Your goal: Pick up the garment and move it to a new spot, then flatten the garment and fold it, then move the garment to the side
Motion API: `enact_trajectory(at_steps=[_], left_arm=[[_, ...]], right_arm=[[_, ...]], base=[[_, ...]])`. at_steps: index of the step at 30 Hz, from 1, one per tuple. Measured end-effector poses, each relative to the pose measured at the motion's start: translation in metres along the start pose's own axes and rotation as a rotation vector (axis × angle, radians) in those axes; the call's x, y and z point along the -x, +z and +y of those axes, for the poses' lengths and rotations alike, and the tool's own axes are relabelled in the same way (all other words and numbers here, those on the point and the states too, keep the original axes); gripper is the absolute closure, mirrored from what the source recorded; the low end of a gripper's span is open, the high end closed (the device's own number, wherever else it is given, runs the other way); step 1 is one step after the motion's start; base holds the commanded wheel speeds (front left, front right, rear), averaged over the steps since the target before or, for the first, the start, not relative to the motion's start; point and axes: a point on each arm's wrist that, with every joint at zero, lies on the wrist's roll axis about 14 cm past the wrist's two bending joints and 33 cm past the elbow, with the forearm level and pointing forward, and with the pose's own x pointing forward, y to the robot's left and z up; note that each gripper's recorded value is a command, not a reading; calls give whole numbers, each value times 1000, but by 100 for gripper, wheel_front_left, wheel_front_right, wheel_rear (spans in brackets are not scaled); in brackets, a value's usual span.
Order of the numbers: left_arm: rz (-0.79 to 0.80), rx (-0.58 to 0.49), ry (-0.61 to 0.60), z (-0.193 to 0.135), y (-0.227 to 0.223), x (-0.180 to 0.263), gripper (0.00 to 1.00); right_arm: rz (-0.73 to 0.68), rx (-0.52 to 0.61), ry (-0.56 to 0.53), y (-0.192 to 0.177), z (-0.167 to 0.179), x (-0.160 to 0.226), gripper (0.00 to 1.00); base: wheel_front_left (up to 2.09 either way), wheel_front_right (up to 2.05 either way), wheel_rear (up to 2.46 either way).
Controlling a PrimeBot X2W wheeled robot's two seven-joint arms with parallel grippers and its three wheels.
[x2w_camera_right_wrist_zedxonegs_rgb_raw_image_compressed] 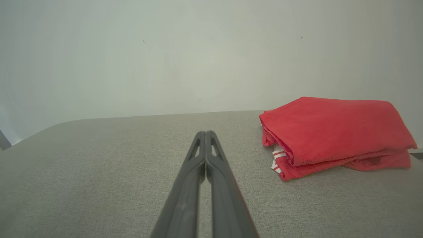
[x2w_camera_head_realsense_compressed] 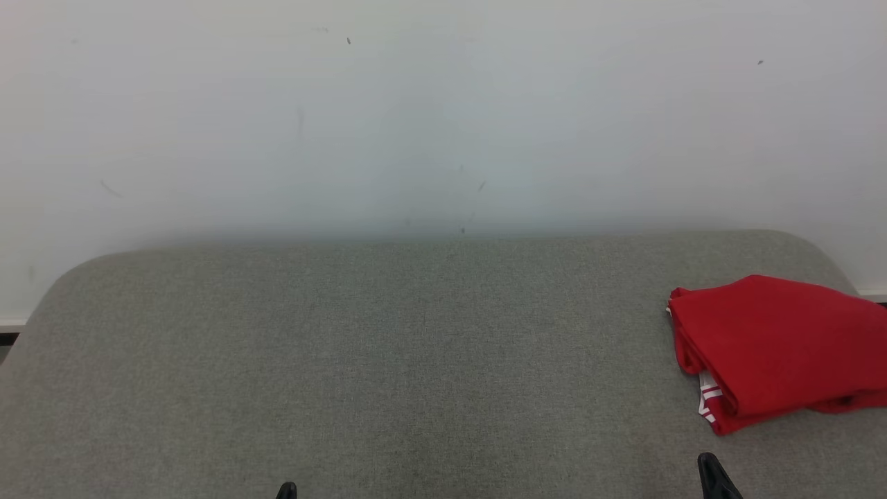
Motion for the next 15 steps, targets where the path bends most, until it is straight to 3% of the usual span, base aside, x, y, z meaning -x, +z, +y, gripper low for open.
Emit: enact_trajectory(at_steps=[15], left_arm=[[30, 266, 58, 12, -6, -10, 100]], right_arm=[[31, -253, -86, -6, -19, -13, 100]], base=[[0, 0, 0]])
